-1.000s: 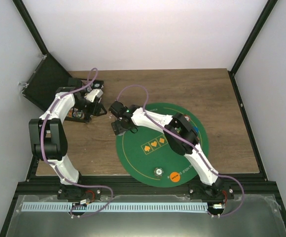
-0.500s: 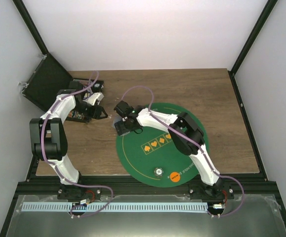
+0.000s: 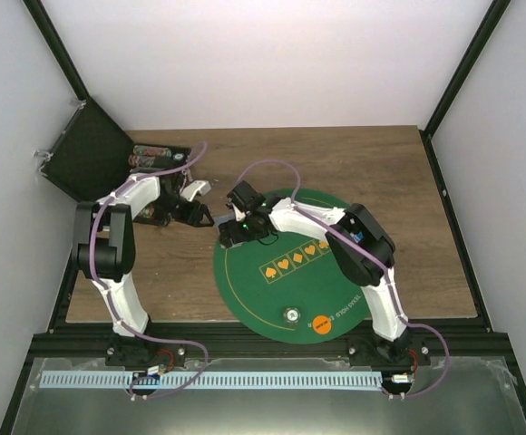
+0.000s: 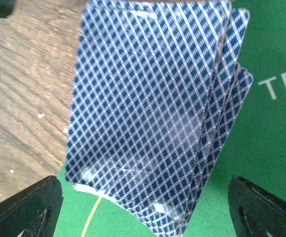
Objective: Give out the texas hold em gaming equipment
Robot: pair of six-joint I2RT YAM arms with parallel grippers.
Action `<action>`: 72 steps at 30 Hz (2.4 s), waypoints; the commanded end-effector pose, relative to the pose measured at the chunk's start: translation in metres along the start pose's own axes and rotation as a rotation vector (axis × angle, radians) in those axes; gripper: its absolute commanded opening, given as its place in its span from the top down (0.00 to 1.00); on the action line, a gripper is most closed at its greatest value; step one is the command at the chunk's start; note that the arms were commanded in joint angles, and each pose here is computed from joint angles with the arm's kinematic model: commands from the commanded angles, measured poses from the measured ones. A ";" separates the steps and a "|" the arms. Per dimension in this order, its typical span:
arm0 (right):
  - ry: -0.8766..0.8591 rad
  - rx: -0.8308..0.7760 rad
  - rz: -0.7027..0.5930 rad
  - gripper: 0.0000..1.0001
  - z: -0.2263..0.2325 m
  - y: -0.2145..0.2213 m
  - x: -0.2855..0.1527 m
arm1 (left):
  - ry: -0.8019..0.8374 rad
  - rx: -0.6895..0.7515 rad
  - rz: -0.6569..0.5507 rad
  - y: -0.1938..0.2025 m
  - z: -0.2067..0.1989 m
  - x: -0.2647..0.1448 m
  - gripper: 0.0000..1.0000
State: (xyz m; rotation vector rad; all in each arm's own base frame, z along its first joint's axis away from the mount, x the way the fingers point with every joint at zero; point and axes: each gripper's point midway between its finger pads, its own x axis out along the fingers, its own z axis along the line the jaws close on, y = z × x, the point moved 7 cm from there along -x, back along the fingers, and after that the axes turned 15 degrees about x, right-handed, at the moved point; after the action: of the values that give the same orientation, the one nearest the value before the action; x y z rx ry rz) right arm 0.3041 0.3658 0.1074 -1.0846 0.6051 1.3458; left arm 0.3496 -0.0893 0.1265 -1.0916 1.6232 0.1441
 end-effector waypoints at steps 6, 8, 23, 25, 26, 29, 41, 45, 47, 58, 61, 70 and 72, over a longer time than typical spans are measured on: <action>-0.101 0.006 -0.090 0.07 0.007 -0.024 -0.050 | -0.024 0.060 -0.084 -0.024 -0.001 -0.022 0.41; -0.115 0.001 -0.095 0.07 0.007 -0.026 -0.057 | -0.040 0.049 -0.097 -0.024 0.001 -0.032 0.41; -0.043 0.126 -0.195 0.47 -0.014 -0.060 -0.053 | -0.104 -0.030 0.085 0.033 0.005 -0.006 0.63; -0.007 0.149 -0.206 0.52 -0.021 -0.058 -0.049 | -0.114 0.007 0.092 0.025 0.002 0.000 0.63; 0.003 0.155 -0.206 0.55 -0.023 -0.057 -0.046 | -0.126 0.018 0.098 0.022 0.002 0.004 0.63; 0.032 0.163 -0.183 0.65 -0.031 -0.053 -0.032 | -0.139 0.032 0.099 0.014 0.005 0.012 0.64; 0.012 0.164 -0.102 0.84 -0.039 -0.043 0.000 | -0.151 0.080 0.115 0.001 0.011 0.040 0.66; -0.024 0.157 -0.050 0.86 -0.039 -0.035 0.010 | -0.140 0.130 0.115 -0.002 -0.001 0.050 0.66; -0.043 0.159 -0.042 0.86 -0.038 -0.033 0.011 | -0.139 0.152 0.115 -0.005 -0.007 0.052 0.66; 0.018 0.173 -0.101 0.84 -0.043 -0.032 -0.013 | -0.180 0.189 0.134 -0.005 -0.012 0.042 0.66; 0.078 0.175 -0.165 0.77 -0.049 -0.033 -0.033 | -0.187 0.164 0.130 -0.002 -0.007 0.033 0.65; 0.089 0.051 -0.233 0.06 -0.003 -0.027 -0.052 | -0.183 0.024 0.052 0.013 0.013 -0.010 0.58; 0.091 0.042 -0.225 0.00 0.007 -0.024 -0.044 | -0.201 0.020 0.047 0.015 0.013 -0.018 0.56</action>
State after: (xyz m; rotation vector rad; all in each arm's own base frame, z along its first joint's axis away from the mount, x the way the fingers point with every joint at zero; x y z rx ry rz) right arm 0.3277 0.3241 0.1431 -1.0866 0.6172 1.0867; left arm 0.3525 -0.0694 0.1075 -0.9575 1.4971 0.2864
